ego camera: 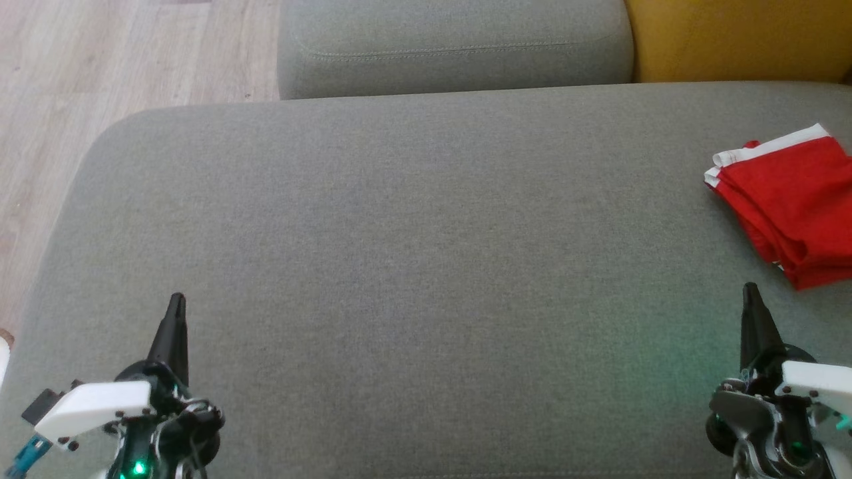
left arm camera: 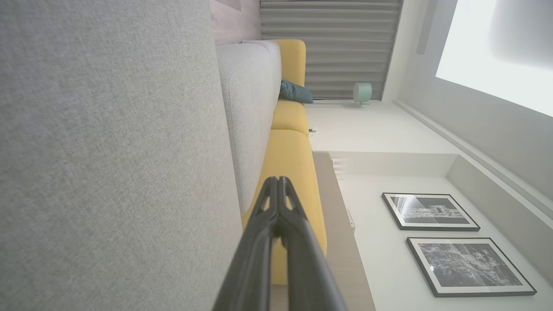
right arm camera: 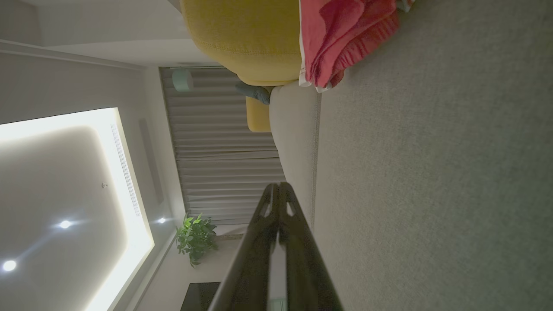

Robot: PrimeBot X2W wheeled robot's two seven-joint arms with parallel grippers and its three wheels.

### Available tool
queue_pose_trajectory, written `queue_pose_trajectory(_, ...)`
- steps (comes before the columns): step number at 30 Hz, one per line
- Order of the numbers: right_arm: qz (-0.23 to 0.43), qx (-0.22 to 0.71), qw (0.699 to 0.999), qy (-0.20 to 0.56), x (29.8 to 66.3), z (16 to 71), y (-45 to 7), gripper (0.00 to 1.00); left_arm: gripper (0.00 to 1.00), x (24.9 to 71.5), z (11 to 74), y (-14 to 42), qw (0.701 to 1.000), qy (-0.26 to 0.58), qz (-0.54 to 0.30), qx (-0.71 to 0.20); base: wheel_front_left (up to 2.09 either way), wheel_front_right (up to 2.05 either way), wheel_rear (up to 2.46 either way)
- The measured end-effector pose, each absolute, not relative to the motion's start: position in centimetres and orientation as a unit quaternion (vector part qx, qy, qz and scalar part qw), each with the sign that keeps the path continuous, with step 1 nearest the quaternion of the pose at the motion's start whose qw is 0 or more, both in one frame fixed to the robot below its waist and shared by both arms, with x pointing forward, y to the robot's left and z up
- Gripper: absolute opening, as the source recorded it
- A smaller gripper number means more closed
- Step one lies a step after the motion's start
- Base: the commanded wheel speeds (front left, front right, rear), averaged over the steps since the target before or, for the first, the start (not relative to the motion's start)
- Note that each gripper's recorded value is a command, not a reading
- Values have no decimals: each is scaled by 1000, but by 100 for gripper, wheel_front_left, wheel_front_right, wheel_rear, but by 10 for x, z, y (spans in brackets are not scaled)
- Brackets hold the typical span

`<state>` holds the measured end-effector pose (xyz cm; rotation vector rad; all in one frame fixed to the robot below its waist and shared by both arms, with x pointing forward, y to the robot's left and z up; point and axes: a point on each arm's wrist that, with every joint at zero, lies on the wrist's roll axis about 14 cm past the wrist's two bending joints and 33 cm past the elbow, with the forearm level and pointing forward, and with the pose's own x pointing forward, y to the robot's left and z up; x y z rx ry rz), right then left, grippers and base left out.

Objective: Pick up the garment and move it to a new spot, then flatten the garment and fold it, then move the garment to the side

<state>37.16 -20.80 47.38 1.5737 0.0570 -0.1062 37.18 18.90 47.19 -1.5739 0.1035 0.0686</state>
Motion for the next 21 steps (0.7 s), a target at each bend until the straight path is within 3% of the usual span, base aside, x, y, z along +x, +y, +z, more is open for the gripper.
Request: queue_pose_trajectory(21, -48, 708, 704, 26, 372, 474, -208, 0, 0, 372, 472, 189, 704, 46, 31, -708, 0, 0, 0)
